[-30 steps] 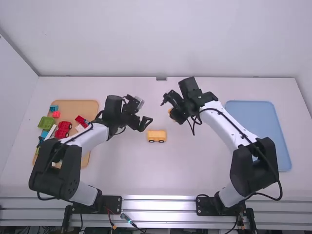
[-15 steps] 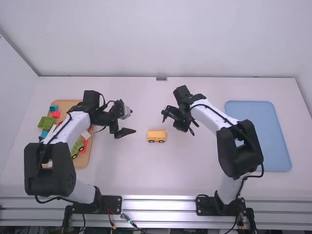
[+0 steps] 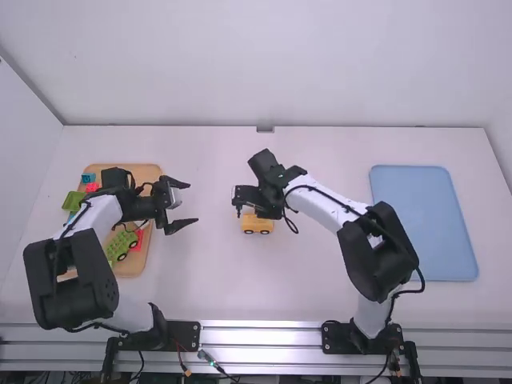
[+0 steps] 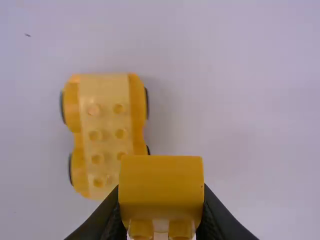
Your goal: Assemble lego blocks to make yellow taxi
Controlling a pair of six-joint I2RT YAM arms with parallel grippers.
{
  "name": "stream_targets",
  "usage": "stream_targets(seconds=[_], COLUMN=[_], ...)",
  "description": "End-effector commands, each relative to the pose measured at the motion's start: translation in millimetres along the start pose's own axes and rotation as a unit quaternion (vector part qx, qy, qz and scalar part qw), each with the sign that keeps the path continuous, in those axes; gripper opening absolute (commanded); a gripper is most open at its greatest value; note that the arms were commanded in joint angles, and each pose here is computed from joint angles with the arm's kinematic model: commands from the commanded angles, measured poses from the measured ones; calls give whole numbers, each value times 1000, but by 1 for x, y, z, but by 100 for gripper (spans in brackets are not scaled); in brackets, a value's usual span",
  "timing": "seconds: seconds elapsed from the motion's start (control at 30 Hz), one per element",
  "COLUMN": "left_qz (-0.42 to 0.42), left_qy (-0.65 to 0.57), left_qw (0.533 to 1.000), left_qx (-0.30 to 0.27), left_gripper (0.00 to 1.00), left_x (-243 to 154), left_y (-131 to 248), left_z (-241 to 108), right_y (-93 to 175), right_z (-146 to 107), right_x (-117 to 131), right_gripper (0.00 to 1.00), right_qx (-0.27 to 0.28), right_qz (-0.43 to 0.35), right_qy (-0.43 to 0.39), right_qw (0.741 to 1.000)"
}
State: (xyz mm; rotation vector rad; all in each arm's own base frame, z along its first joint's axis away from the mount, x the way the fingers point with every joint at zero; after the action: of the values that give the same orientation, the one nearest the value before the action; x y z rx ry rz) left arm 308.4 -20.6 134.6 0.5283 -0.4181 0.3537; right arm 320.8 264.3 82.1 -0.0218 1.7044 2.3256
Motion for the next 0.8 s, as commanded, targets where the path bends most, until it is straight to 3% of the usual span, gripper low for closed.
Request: stream_targets(seconds=[0.0, 0.17, 0.4, 0.47, 0.77], left_qz=[16, 37, 59, 58, 67], left_qy=[28, 42, 57, 57, 61], left_qw=[999, 998, 997, 997, 995], left_qx=[-12, -6, -12, -8, 39], left_gripper=[99, 99, 99, 99, 99], left_x=[-2, -3, -5, -5, -6], left_y=[4, 5, 8, 7, 16], left_z=[1, -10, -17, -18, -35], right_y=[11, 19, -2, -4, -11], right_z=[25, 44, 57, 58, 83], right_x=[-5, -9, -23, -22, 1], right_gripper=[0, 0, 0, 0, 0], right_qx=[-27, -44, -11, 7, -5], right_qz=[-11, -23, 4, 26, 69], right_qy=[31, 51, 13, 11, 48], right_qw=[999, 997, 1000, 1000, 996])
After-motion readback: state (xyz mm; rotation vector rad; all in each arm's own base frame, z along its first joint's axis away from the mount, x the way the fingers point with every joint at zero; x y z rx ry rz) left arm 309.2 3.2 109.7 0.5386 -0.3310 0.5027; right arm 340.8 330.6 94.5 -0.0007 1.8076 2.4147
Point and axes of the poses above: each hand's point on the last joint's axis, 136 mm out from that joint toward the fingers, its own y axis back along the fingers, its own x axis along the line the jaws close on, z = x × y, the point moved 3 cm from there along y, back along the fingers, and after that the axes turned 15 degrees about -y, right-handed, at the moved point
